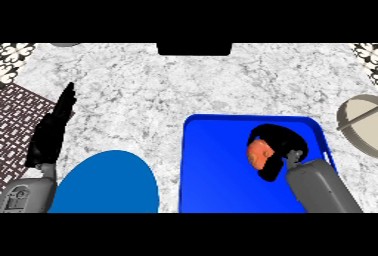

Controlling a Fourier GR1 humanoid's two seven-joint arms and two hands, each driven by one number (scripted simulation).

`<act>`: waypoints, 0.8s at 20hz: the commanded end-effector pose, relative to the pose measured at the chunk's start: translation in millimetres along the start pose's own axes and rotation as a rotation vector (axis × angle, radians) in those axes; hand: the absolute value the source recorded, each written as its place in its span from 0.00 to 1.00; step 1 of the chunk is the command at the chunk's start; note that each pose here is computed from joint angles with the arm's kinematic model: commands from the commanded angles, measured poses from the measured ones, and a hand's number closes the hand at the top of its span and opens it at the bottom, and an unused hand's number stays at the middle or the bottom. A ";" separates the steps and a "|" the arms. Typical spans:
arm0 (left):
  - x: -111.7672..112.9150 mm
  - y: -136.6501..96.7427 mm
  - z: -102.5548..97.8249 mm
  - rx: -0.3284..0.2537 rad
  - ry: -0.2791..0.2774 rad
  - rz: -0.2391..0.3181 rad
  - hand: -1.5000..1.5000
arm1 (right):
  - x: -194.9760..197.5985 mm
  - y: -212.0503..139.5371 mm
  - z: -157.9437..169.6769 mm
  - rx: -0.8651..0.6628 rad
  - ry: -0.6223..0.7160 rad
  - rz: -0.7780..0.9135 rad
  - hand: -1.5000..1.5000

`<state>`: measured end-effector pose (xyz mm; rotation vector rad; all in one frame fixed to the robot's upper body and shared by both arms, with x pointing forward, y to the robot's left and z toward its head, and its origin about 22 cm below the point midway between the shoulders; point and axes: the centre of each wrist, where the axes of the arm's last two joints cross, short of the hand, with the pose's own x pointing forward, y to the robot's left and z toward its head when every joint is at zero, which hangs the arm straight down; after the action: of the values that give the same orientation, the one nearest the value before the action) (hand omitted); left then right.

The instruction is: Pick the squash from the tray and place it in the tiered basket

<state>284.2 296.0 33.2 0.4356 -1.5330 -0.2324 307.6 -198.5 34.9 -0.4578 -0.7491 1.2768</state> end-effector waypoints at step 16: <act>-17.9 19.0 17.0 0.059 0.052 -0.014 0.50 | -15.1 30.9 136.3 -0.233 -0.493 -0.005 1.00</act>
<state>269.6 309.7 24.9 0.4660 -1.5048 -0.1967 229.5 -210.6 79.8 -0.3610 -1.1326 1.2542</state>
